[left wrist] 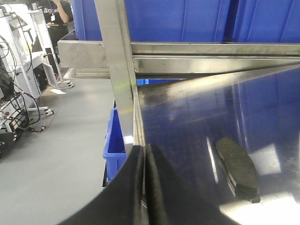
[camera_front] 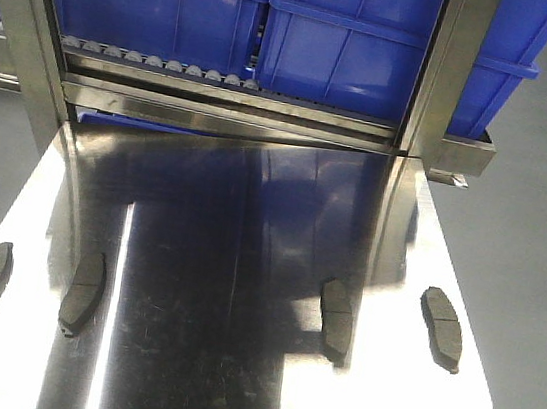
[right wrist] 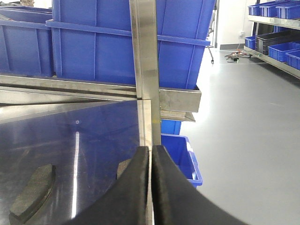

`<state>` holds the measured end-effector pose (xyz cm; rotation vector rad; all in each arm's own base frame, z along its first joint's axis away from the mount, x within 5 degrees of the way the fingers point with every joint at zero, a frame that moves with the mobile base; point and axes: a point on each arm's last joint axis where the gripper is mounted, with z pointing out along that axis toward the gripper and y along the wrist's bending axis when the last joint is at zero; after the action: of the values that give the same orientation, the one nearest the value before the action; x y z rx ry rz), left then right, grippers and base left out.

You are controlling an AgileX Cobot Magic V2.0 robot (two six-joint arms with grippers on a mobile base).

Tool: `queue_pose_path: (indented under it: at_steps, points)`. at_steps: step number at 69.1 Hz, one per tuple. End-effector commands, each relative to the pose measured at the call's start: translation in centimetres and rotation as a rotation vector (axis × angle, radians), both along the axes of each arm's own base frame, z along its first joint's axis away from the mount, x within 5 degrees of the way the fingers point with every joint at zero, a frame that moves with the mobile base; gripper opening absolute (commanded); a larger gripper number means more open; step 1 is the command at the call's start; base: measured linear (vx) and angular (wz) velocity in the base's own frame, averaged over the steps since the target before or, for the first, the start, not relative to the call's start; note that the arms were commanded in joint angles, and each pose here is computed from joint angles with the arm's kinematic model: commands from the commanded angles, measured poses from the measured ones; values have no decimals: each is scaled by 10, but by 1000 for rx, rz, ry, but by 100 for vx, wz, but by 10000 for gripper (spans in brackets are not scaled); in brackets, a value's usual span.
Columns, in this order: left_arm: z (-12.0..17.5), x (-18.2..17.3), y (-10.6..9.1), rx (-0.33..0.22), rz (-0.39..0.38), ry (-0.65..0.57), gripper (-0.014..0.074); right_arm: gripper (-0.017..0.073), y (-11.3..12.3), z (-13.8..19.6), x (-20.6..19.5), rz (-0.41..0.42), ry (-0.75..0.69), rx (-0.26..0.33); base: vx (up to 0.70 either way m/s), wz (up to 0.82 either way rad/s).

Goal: Move and align brake pads A on conveyor
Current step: 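Lower the left gripper toward the brake pad nearest it, then close the left gripper on the dark grey brake pad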

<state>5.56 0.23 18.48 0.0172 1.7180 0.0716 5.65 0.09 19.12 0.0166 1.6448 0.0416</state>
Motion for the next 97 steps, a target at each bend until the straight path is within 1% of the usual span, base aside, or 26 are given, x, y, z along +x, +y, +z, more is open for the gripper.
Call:
queue_pose_path:
  at_steps: [1,5,11,15,19,23,27,31,39,45,52,58,62,67,73,81,82,87,91,93,97]
  points:
    - [-1,1,0,-8,-6,-62,-5,-9,0,6,-1,4,-86,-5,0,0]
    - [-1,1,0,-8,-6,-63,-5,-9,0,6,-1,4,-86,-5,0,0]
    - [1,1,0,-25,-4,-89,-5,-9,0,6,-1,4,-86,-5,0,0]
    - [6,1,-1,-19,-6,-147,-5,-9,0,6,-1,4,-86,-5,0,0]
    - [15,1,-1,7,-10,-233,-5,-9,0,6,-1,4,-86,-5,0,0]
    - [26,-1,-1,-1,-11,-296,-5,-9,0,6,-1,4,-86,-5,0,0]
    - [39,-2,-1,-4,-10,-309,-5,-9,0,6,-1,4,-86,-5,0,0]
    - [50,0,-1,-6,-8,-255,-5,-9,0,6,-1,4,-86,-5,0,0]
    - [75,12,0,-10,-2,-50,-5,-9,0,6,-1,4,-86,-5,0,0]
    - [88,30,1,-15,1,91,-5,-9,0,6,-1,4,-86,-5,0,0]
    - [96,49,1,-17,2,176,-5,-9,0,6,-1,4,-86,-5,0,0]
    - [94,61,2,-18,2,222,-3,-9,0,6,-1,4,-86,-5,0,0]
    - [92,65,2,-19,2,236,15,-9,0,6,-1,4,-86,-5,0,0]
    - [91,67,2,-19,2,246,69,-9,0,6,-1,4,-86,-5,0,0]
    - [91,67,2,-17,1,246,191,-9,0,6,-1,4,-86,-5,0,0]
    - [90,67,2,-18,1,248,426,-9,0,6,-1,4,-86,-5,0,0]
    - [90,67,2,-18,1,248,468,-9,0,6,-1,4,-86,-5,0,0]
    - [91,67,2,-18,1,247,602,-9,0,6,-1,4,-86,-5,0,0]
    - [90,67,2,-17,1,244,683,-9,0,6,-1,4,-86,-5,0,0]
    - [90,67,2,-18,1,241,703,-9,0,6,-1,4,-86,-5,0,0]
    - [89,68,2,-44,6,230,735,-9,0,6,-1,4,-86,-5,0,0]
